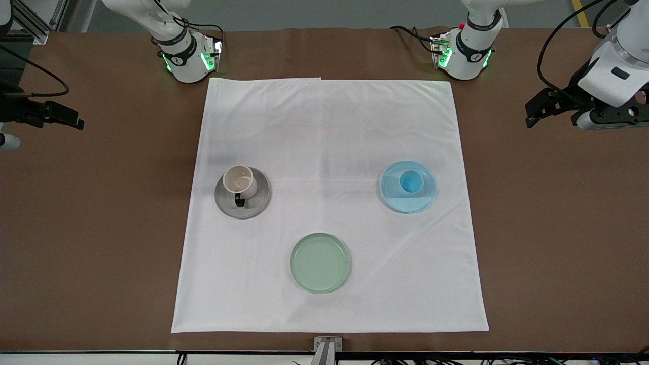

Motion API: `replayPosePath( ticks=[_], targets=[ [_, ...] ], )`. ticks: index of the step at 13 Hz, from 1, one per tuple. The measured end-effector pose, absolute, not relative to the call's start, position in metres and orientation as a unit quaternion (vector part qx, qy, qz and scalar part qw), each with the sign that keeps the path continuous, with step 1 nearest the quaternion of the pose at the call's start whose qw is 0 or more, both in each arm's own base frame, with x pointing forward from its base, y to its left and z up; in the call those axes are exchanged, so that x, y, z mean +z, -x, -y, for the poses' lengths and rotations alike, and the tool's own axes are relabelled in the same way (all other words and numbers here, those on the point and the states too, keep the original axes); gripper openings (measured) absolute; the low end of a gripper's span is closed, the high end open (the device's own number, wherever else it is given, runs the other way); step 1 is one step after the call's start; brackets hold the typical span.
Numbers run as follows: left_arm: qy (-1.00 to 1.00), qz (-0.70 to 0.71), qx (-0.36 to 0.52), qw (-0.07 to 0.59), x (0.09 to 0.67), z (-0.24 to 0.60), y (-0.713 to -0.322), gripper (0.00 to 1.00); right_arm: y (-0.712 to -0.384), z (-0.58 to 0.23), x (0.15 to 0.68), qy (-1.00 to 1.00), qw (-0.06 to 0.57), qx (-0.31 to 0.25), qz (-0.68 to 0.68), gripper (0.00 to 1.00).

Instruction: Place blue cup in blue plate and white mug in gray plate

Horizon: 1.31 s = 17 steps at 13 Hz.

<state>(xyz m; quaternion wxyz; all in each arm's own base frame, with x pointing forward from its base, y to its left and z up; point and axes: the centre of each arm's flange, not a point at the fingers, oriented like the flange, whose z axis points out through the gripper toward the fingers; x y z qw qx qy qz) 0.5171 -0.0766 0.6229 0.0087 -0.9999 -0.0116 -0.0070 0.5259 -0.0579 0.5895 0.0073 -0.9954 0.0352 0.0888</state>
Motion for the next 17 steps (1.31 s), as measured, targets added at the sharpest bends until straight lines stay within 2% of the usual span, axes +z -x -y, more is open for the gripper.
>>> replayPosePath(
  ticks=[6,11,17],
  targets=[
    [1.0,0.012,-0.007,0.009,0.623,0.077,-0.517,1.0,-0.538,0.08,0.637,0.999,-0.006,0.025,-0.026,1.0],
    [1.0,0.012,-0.008,0.009,0.624,0.077,-0.517,1.0,-0.564,0.066,0.637,1.0,-0.013,0.012,-0.022,1.0],
    [1.0,0.013,-0.019,0.007,0.634,0.075,-0.518,1.0,-0.567,0.054,0.652,0.999,-0.011,-0.008,-0.031,1.0]
  ],
)
